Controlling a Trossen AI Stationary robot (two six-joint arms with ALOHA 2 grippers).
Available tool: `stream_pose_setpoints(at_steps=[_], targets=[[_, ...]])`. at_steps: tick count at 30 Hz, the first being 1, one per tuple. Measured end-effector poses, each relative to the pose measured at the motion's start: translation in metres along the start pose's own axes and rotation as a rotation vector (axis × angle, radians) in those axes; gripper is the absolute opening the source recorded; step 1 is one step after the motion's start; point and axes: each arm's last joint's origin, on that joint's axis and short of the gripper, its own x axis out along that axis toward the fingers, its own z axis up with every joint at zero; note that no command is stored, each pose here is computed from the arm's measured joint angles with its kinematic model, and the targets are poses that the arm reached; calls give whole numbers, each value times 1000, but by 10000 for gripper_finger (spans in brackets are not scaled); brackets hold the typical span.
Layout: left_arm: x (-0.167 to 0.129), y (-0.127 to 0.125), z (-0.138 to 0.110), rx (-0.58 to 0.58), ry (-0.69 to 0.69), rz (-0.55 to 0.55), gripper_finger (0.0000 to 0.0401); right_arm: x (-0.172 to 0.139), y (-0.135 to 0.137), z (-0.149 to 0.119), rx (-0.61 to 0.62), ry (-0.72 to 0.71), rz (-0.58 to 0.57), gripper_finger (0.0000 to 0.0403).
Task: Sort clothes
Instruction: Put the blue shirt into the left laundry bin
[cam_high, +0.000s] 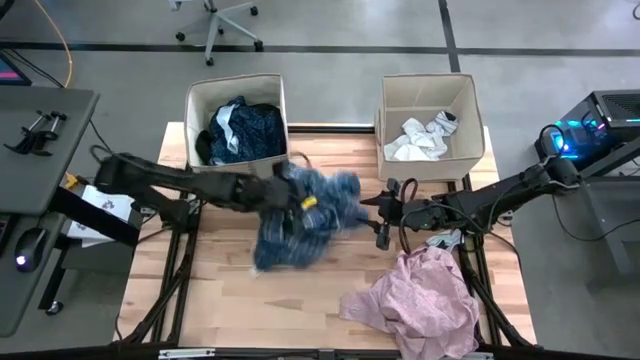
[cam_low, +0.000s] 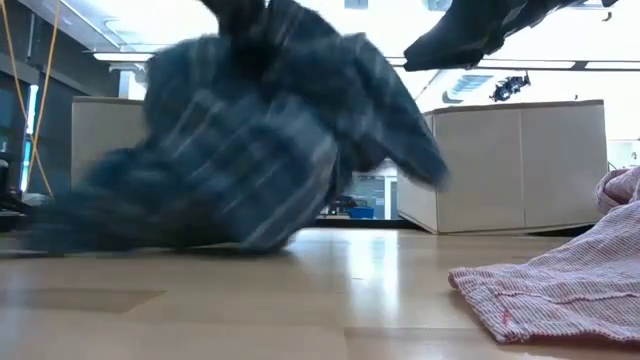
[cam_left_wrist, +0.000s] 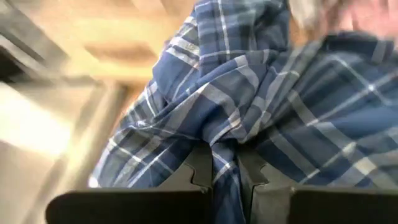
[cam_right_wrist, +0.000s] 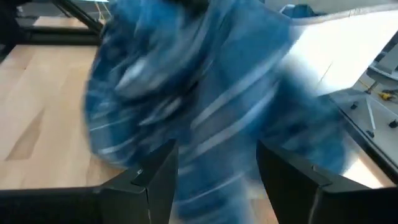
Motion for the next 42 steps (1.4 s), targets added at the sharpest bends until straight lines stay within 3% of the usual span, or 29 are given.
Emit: stream_pose_setpoints(at_steps=[3,8,13,16,20,24,28,37,42], targets=[[-48,34,31,15,-167,136,6,0,0,2,-5,-22,1,204],[-112,87,67,97,-309,494,5,0,0,3,-5,-30,0,204],[-152,126,78,220,-253,823,5,0,0,3,-6,-30,-1,204],[-154,141,69,273,-113,917,5,0,0,3,-8,-29,-1,204],[-135,158,44,247,83,894,5,0,0,3,-17,-26,-2,204],[-102,174,2,118,238,839,5,0,0,3,-18,-26,-2,204],[-57,185,-57,-7,395,790,5,0,0,3,-17,-25,-1,204],[29,202,-188,-407,669,565,5,0,1,3,-7,-24,17,204],[59,208,-217,-520,742,442,11,0,1,3,-6,-24,19,204]])
